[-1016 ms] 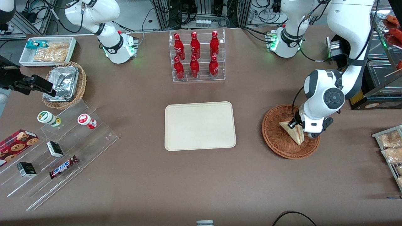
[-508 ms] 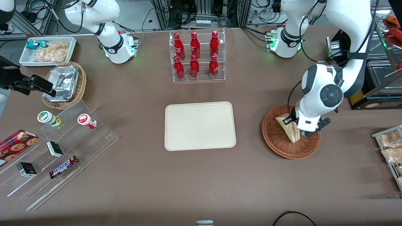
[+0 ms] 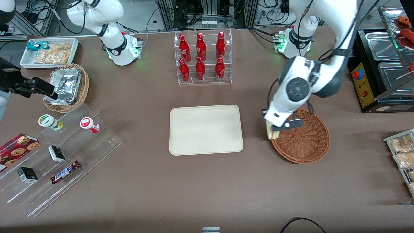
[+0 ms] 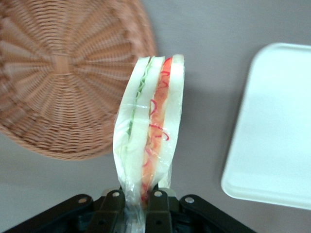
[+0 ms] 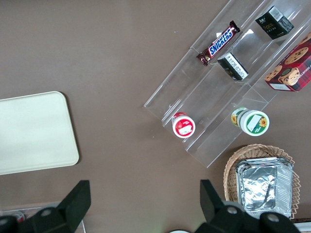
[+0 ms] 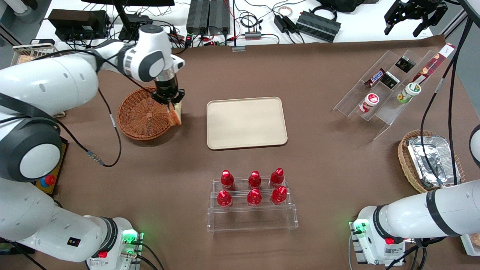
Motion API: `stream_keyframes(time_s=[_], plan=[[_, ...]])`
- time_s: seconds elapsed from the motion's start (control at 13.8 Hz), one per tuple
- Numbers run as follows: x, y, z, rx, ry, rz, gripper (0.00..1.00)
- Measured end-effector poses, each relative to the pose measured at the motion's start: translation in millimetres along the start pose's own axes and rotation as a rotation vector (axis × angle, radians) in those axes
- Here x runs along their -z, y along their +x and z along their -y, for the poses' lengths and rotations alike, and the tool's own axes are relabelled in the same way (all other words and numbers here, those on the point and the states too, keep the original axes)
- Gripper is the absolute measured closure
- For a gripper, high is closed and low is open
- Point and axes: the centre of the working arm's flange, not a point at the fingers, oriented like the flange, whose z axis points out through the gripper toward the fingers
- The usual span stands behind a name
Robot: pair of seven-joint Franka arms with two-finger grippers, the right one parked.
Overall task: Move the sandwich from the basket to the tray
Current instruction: 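Lift the sandwich and carry it over the cream tray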
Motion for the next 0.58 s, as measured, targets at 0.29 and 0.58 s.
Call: stream_keyframes(time_s=[0.29, 0.58], plan=[[-17.8, -7.4, -89.7, -0.006, 0.017, 0.004, 0.85], [-27.8, -10.1, -156.5, 0.035, 0.02, 0.001, 0.85]])
